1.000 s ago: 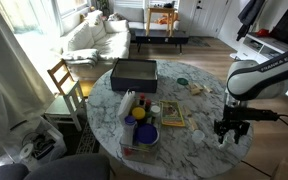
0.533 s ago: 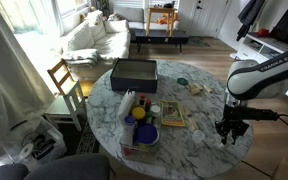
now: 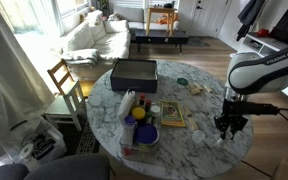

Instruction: Put the bottle inside the measuring cup then put it inside the container

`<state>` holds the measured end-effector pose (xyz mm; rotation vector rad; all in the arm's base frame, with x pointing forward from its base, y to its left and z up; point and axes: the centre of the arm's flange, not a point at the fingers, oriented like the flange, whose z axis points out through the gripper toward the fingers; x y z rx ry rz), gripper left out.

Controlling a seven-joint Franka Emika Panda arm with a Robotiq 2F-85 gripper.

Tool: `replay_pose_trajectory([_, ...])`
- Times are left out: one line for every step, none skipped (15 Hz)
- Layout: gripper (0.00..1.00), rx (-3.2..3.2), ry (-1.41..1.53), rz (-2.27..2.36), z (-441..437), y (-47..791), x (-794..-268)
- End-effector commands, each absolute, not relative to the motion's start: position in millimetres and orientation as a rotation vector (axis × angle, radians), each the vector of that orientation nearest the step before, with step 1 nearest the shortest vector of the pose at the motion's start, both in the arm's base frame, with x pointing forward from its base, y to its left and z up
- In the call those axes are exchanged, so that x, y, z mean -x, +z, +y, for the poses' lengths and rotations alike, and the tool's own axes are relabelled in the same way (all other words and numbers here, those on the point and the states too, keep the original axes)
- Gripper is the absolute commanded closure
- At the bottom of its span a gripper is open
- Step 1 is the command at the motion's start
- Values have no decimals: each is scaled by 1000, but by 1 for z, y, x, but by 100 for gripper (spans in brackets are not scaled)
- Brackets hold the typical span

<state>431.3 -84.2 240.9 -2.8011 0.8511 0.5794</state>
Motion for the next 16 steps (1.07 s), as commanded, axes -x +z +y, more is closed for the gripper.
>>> replay_pose_trajectory([88,2850,559,787,-74,281,-433])
replay_pose_trajectory([88,2853,542,765,-70,289,-437])
replay_pose_trajectory([88,2851,532,747,-66,297,-441])
replay_pose_trajectory([88,2846,518,732,-60,303,-447])
replay_pose_trajectory([88,2845,506,717,-56,310,-451])
replay_pose_trajectory([88,2844,500,700,-50,312,-457])
replay_pose_trajectory([88,2843,496,685,-46,315,-463])
replay_pose_trajectory([88,2841,497,673,-41,314,-470])
replay_pose_trajectory([88,2850,500,671,-37,313,-474])
replay_pose_trajectory([88,2854,507,661,-33,310,-479])
replay_pose_trajectory([88,2856,504,651,-30,308,-483])
replay_pose_trajectory([88,2855,502,638,-29,305,-487])
replay_pose_trajectory([88,2853,505,633,-27,302,-490])
replay_pose_trajectory([88,2851,509,625,-25,298,-492])
replay_pose_trajectory([88,2847,515,623,-24,294,-495])
replay_pose_trajectory([88,2841,517,624,-23,290,-498])
